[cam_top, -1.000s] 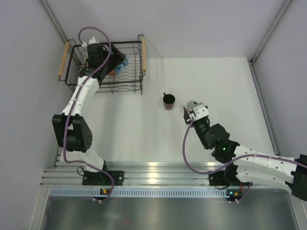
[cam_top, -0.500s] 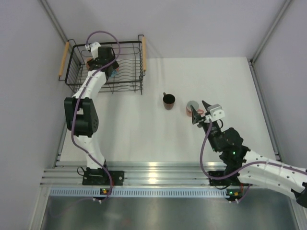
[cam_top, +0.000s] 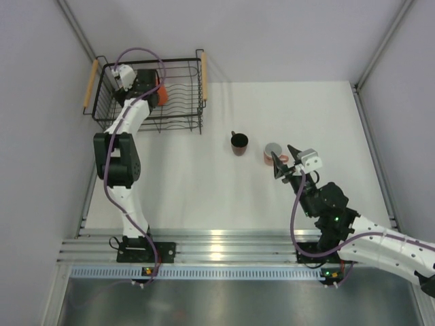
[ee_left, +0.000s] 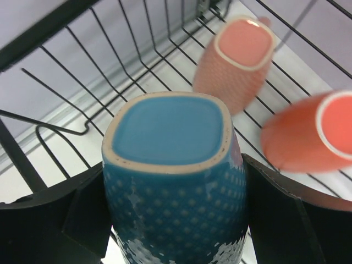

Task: Load the cups into the dish rack

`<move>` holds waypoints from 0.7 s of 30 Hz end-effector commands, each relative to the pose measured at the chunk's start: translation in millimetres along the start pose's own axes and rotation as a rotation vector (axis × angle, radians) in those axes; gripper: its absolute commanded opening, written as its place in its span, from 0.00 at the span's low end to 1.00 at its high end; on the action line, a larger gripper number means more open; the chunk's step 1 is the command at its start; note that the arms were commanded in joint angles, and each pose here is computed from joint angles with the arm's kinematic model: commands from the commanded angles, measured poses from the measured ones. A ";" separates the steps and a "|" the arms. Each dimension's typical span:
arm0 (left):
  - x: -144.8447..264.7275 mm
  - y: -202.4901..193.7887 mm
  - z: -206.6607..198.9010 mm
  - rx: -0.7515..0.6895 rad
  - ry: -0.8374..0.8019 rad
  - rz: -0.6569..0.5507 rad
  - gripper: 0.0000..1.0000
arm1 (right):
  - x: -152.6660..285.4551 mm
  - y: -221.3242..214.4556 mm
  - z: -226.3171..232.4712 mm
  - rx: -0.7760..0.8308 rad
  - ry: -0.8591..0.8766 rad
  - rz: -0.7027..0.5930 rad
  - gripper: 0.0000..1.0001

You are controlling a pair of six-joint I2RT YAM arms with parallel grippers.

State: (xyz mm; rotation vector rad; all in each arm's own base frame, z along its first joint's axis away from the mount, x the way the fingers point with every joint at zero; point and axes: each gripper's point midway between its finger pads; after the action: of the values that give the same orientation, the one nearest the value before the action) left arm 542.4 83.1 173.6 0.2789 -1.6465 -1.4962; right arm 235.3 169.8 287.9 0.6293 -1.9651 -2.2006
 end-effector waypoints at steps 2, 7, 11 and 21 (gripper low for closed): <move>-10.8 44.9 10.7 0.090 0.157 -0.146 0.00 | -0.1 14.4 -2.2 -0.044 -0.001 -0.030 0.54; -29.9 40.3 7.8 0.066 0.243 -0.167 0.00 | 2.5 15.1 -4.5 -0.048 -0.005 -0.035 0.55; -35.2 50.6 8.9 0.091 0.305 -0.205 0.00 | 2.9 14.9 -4.9 -0.045 -0.005 -0.035 0.55; -57.9 44.8 -2.9 0.087 0.344 -0.219 0.00 | 0.0 5.8 -8.1 -0.025 -0.026 -0.016 0.57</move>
State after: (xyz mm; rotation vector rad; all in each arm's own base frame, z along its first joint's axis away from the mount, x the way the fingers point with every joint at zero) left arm 587.8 120.1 152.8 0.5895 -1.4203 -1.4691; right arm 234.2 165.0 288.8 0.6222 -1.9569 -2.2152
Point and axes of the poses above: each gripper's point midway between its finger pads, its own x axis back along the fingers, its own z axis along the line the jaws close on, y = z × x, and after that the axes turned 10 degrees about -x, right-handed
